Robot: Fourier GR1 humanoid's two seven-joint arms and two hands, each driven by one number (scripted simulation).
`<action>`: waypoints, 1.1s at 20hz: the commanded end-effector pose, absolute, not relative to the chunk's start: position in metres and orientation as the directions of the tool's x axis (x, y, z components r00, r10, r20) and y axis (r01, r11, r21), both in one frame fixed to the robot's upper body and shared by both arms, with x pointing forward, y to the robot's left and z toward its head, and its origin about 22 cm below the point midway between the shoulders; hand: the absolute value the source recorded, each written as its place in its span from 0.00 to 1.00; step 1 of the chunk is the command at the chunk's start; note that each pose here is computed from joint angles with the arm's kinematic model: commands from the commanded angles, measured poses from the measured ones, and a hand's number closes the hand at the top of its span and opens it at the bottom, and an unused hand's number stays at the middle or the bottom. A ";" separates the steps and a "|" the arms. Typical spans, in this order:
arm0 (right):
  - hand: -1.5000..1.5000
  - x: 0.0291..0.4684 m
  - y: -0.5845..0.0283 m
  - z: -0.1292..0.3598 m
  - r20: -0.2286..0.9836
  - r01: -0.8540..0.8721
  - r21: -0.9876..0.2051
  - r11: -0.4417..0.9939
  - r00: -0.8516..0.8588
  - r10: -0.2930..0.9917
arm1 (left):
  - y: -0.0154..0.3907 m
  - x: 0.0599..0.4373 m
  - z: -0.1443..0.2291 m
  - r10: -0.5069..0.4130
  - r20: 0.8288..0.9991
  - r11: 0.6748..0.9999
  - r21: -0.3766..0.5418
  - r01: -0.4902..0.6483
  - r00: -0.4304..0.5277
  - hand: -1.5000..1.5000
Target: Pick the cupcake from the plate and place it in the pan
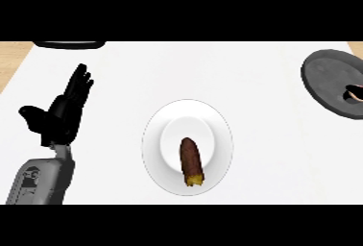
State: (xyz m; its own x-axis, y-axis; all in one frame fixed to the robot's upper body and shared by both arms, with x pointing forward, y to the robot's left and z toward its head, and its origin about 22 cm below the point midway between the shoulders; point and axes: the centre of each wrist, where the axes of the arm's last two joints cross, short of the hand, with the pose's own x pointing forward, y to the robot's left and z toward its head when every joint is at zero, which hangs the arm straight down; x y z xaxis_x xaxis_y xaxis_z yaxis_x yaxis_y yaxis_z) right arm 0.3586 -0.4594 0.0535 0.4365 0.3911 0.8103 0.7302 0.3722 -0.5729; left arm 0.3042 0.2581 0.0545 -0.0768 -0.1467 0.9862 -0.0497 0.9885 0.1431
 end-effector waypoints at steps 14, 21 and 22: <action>0.00 0.334 -0.422 0.010 0.950 0.749 -0.230 0.622 0.034 0.310 | 0.283 0.290 0.046 -0.174 0.985 0.976 0.172 -0.137 -0.006 0.50; 0.00 0.287 -0.402 -0.003 0.955 0.736 -0.236 0.635 0.053 0.293 | 0.285 0.281 0.047 -0.159 0.987 0.975 0.156 -0.161 -0.004 0.50; 0.00 0.280 -0.408 0.010 0.945 0.732 -0.260 0.630 0.057 0.323 | 0.293 0.281 0.044 -0.161 0.987 0.975 0.159 -0.156 0.003 0.50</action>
State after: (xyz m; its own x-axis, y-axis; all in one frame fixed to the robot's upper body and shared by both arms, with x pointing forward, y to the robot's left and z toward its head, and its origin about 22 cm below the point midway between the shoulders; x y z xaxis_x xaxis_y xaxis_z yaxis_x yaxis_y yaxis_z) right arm 0.3025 -0.4206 0.0080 0.0527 0.3178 0.9467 0.7462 0.6175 -0.2488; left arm 0.2802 0.2906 0.0442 -0.0067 -0.1653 0.9862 -0.1511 0.9751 0.1625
